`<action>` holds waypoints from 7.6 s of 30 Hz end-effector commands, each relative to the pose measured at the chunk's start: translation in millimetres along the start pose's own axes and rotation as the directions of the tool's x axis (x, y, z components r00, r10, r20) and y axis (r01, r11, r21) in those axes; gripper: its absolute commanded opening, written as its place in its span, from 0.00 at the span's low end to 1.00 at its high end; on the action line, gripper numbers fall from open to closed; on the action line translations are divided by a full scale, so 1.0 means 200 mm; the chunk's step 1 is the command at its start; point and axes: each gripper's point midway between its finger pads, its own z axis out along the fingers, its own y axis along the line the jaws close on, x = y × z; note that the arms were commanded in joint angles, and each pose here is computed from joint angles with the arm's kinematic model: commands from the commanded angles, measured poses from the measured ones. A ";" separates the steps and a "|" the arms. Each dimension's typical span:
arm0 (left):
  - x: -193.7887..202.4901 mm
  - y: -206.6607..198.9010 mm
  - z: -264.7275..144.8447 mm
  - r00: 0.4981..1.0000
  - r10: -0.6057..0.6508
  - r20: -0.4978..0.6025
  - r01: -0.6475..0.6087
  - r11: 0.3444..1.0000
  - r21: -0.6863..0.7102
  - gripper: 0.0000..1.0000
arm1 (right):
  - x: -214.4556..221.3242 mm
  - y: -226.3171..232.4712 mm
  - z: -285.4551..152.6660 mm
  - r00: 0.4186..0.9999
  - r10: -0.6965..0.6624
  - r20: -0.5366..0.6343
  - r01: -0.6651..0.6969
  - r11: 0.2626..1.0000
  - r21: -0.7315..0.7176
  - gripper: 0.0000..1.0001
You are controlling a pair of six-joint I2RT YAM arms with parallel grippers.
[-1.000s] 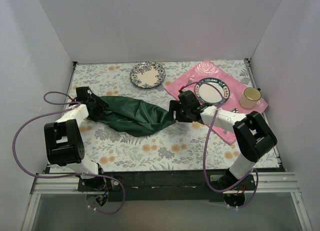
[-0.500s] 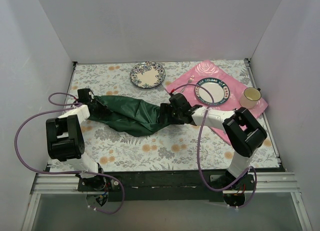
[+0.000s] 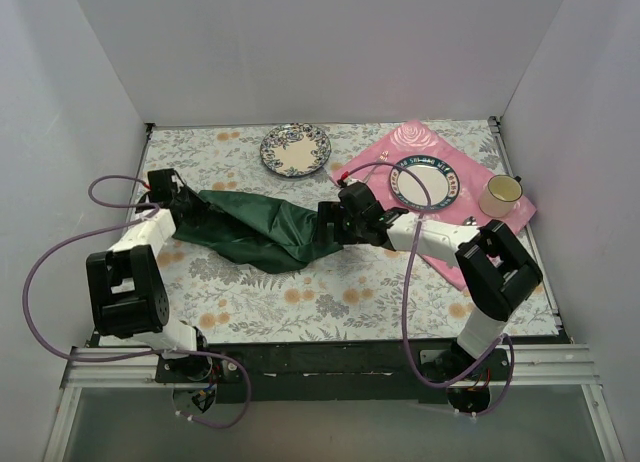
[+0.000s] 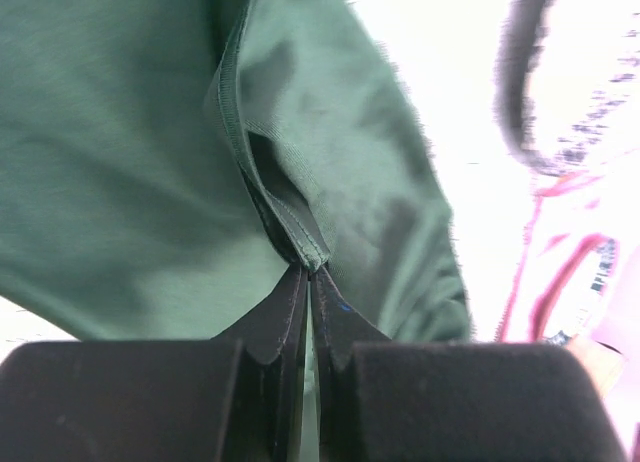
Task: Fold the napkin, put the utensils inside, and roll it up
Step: Flatten the napkin out
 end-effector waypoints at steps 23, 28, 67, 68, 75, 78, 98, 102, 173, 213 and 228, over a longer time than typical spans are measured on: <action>-0.22 -0.50 -0.47 0.980 0.076 0.183 -0.126 0.952 0.280 0.00 | -0.14 0.26 0.16 0.983 -0.177 0.051 0.181 0.981 -0.068 0.57; -0.38 -0.62 -0.63 0.949 0.078 0.304 -0.165 0.948 0.272 0.00 | -0.39 0.35 0.01 0.936 -0.326 0.135 0.330 0.944 -0.009 0.01; -0.52 -0.76 -0.16 0.817 0.521 0.248 -0.489 0.853 -0.181 0.67 | 0.10 0.21 -0.55 0.921 -0.389 0.011 0.388 0.915 -0.112 0.73; -0.50 -0.75 -0.19 0.809 0.520 0.275 -0.489 0.854 -0.175 0.76 | 0.08 0.17 -0.54 0.926 -0.378 0.022 0.378 0.923 -0.075 0.79; 0.09 -0.72 -0.32 0.819 0.557 0.137 -0.562 0.827 -0.004 0.91 | -0.02 -0.28 -0.49 0.980 -0.197 -0.028 0.199 0.962 0.187 0.86; 0.41 -0.60 -0.32 0.824 0.563 0.055 -0.566 0.821 0.078 0.84 | 0.00 -0.33 -0.45 0.985 -0.167 -0.046 0.172 0.972 0.162 0.81; 0.51 0.05 -0.07 0.975 0.222 0.015 -0.209 0.937 -0.279 0.36 | -0.11 0.37 0.07 0.896 -0.440 -0.065 0.432 0.896 -0.101 0.53; 0.53 0.18 -0.13 0.992 0.127 0.005 -0.116 0.926 -0.360 0.25 | -0.15 0.46 0.23 0.882 -0.468 -0.051 0.460 0.880 -0.115 0.53; 0.21 -0.51 0.34 0.881 0.472 -0.012 -0.446 0.823 -0.353 0.10 | -0.64 0.04 0.11 0.936 -0.350 -0.025 0.348 0.936 -0.053 0.79; 0.01 -0.61 -0.27 0.973 0.213 0.091 -0.214 0.977 0.000 0.98 | -0.19 0.61 0.35 0.857 -0.512 -0.049 0.430 0.765 -0.480 0.80; 0.05 -0.56 -0.06 0.940 0.332 -0.080 -0.331 0.943 0.026 0.92 | -0.03 0.72 -0.25 0.833 -0.553 0.025 0.487 0.710 -0.508 0.85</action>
